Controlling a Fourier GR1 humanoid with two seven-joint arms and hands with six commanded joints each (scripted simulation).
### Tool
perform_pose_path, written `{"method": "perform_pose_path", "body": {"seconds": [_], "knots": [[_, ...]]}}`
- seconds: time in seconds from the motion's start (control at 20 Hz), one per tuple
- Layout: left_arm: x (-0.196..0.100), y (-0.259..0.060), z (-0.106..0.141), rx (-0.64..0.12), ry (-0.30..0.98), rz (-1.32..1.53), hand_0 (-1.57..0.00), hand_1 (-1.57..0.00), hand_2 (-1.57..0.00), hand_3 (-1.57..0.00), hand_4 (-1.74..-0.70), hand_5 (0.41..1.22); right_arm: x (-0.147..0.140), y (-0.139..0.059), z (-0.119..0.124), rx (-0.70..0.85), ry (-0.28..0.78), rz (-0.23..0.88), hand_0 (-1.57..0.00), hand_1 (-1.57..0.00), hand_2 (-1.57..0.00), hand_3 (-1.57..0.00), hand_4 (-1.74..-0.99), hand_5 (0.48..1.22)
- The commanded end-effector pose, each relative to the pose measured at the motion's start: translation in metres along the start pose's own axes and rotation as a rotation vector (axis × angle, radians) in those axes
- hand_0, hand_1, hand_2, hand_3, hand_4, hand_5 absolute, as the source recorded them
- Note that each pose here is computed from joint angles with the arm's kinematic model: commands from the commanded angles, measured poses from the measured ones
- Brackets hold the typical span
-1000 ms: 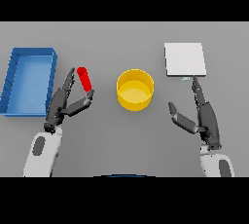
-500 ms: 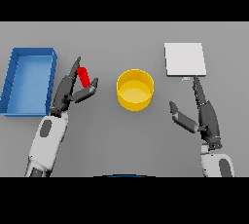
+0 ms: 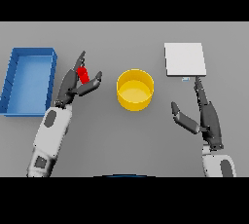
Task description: Pick up the red beaker and tilt it to pour out 1 green nut into yellow bowl. Pick up the yellow bowl and place it on the metallic measuring scale.
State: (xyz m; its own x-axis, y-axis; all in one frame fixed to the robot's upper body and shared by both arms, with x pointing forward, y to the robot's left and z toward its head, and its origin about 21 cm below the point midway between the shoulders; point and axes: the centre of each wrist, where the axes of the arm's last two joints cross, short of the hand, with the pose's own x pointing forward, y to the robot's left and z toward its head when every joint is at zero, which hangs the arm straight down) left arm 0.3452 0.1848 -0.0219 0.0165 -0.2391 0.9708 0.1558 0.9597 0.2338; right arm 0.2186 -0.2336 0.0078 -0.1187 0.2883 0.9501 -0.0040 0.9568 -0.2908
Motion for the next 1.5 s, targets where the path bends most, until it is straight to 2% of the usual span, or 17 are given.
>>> {"method": "perform_pose_path", "body": {"seconds": [0.0,0.05,0.1,0.15,0.2,0.25,0.3,0.4,0.45,0.6,0.65,0.8,1.05,1.2,1.35,1.45], "knots": [[0.001,-0.004,-0.003,0.001,-0.002,0.007,0.00,0.00,0.00,0.00,-1.34,0.698,0.000,-0.002,0.001,-0.003,-0.011,0.001,0.00,0.00,0.00,0.00,-1.263,0.640],[-0.001,-0.004,-0.004,0.014,-0.012,0.019,0.00,0.00,0.00,0.00,-1.35,0.704,0.000,0.000,0.001,0.001,-0.010,-0.003,0.00,0.00,0.00,0.00,-1.261,0.641],[-0.002,-0.001,-0.002,0.025,-0.029,0.040,0.00,-0.03,-0.07,-0.03,-1.38,0.724,0.000,-0.003,0.001,-0.003,-0.008,-0.001,0.00,0.00,0.00,0.00,-1.259,0.642],[-0.003,-0.004,-0.004,0.035,-0.017,0.058,-0.12,-0.15,-0.18,-0.12,-1.41,0.750,-0.001,-0.001,0.000,-0.007,-0.007,-0.009,0.00,0.00,0.00,0.00,-1.260,0.642],[-0.002,-0.001,-0.007,0.048,0.001,0.071,-0.29,-0.33,-0.36,-0.29,-1.45,0.783,-0.001,0.000,0.002,-0.002,-0.013,0.001,0.00,0.00,0.00,0.00,-1.258,0.644],[-0.003,-0.004,-0.009,0.062,0.014,0.074,-0.44,-0.48,-0.52,-0.55,-1.45,0.871,-0.001,-0.001,0.002,-0.008,-0.013,0.003,0.00,0.00,0.00,0.00,-1.257,0.645],[0.000,-0.002,-0.012,0.072,0.015,0.054,-0.66,-0.70,-0.73,-0.72,-1.50,0.941,0.000,-0.002,0.000,-0.010,-0.004,0.003,0.00,0.00,0.00,0.00,-1.255,0.644],[0.000,-0.007,-0.015,0.046,-0.009,0.031,-0.99,-1.01,-1.03,-0.93,-1.57,1.042,-0.001,-0.002,0.001,-0.012,-0.005,-0.003,0.00,0.00,0.00,0.00,-1.254,0.645],[0.001,-0.010,-0.014,0.035,-0.023,0.023,-1.11,-1.12,-1.14,-0.97,-1.60,1.078,0.000,0.001,0.000,-0.013,-0.002,-0.004,0.00,0.00,0.00,0.00,-1.252,0.644],[0.001,-0.014,-0.014,0.019,-0.032,0.017,-1.33,-1.34,-1.35,-1.27,-1.52,1.148,0.001,0.000,0.002,-0.010,-0.012,-0.012,0.00,0.00,0.00,0.00,-1.259,0.646],[0.001,-0.017,-0.012,0.023,-0.036,0.016,-1.38,-1.39,-1.40,-1.33,-1.51,1.162,0.002,0.001,0.005,-0.007,-0.019,-0.007,0.00,0.00,0.00,0.00,-1.257,0.645],[0.004,-0.017,-0.014,0.060,-0.036,0.048,-1.47,-1.48,-1.48,-1.45,-1.62,1.140,0.003,0.002,0.005,-0.009,-0.006,-0.019,0.00,0.00,0.00,0.00,-1.260,0.643],[0.027,-0.010,-0.015,0.111,-0.106,0.065,-1.54,-1.54,-1.54,-1.53,-1.70,1.114,0.001,0.003,0.005,-0.015,-0.026,0.001,0.00,0.00,0.00,0.00,-1.259,0.649],[0.049,-0.010,-0.016,0.070,-0.152,-0.030,-1.55,-1.56,-1.56,-1.55,-1.72,1.114,0.000,0.001,0.004,-0.011,-0.024,0.012,0.00,0.00,0.00,0.00,-1.262,0.658],[0.070,-0.012,-0.018,-0.014,-0.132,-0.223,-1.56,-1.56,-1.56,-1.56,-1.73,1.124,0.001,0.003,0.006,-0.002,-0.021,0.022,0.00,0.00,0.00,0.00,-1.253,0.666],[0.079,-0.011,-0.020,-0.044,-0.120,-0.308,-1.56,-1.56,-1.56,-1.56,-1.73,1.122,0.003,0.000,0.005,-0.007,-0.024,0.036,0.00,0.00,0.00,0.00,-1.256,0.674]]}}
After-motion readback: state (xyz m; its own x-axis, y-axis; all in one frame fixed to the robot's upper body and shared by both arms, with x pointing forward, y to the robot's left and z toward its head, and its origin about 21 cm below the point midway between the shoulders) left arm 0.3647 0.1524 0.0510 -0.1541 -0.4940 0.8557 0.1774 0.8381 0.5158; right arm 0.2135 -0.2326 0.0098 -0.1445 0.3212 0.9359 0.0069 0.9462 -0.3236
